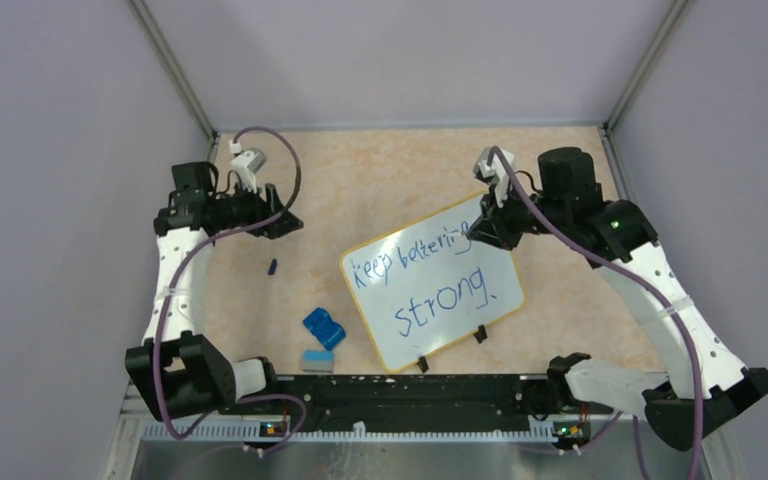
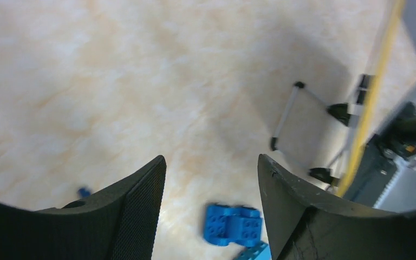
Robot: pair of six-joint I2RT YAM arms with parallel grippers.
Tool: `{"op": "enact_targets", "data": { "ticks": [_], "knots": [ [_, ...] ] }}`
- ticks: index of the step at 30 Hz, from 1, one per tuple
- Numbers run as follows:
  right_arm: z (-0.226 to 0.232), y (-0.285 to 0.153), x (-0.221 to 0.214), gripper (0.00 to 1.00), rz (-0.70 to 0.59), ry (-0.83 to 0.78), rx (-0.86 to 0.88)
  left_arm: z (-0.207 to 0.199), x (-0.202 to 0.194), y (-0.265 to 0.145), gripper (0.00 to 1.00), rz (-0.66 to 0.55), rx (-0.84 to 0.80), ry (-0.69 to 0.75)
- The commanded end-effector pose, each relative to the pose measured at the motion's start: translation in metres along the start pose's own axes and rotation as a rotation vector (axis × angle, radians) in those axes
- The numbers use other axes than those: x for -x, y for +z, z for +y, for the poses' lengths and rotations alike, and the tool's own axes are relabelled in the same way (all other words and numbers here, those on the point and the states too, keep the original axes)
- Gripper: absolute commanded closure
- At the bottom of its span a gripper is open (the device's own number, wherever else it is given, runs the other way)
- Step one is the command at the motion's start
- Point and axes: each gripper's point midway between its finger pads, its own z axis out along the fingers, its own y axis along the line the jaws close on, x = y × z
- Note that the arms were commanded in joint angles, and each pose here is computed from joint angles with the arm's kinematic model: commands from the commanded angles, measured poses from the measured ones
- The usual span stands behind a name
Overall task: Write a sentence on the whiteboard
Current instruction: Pick up the pen cap from the center of the board.
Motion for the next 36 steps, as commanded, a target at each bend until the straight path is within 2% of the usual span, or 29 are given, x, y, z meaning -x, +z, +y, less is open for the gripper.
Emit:
{"op": "enact_targets", "data": {
  "ticks": [1, 6, 14, 22, 36],
  "knots": [
    [-0.008, -0.002, 0.039, 1.00, -0.121, 0.045, -0.009, 0.063, -0.023, -0.023, 0.33, 0.079, 0.282, -0.003],
    [-0.017, 0.005, 0.043, 1.00, -0.134, 0.089, -0.009, 0.103, -0.067, -0.030, 0.35, 0.220, 0.425, 0.004],
    [-0.030, 0.005, 0.048, 1.00, -0.178, 0.157, -0.004, 0.135, -0.127, -0.022, 0.39, 0.410, 0.441, -0.015],
    [-0.039, -0.003, 0.058, 1.00, -0.204, 0.172, -0.014, 0.148, -0.151, -0.002, 0.42, 0.444, 0.375, -0.032],
    [-0.042, -0.001, 0.058, 1.00, -0.192, 0.173, -0.020, 0.177, -0.175, 0.016, 0.51, 0.484, 0.381, -0.005]
  ]
}}
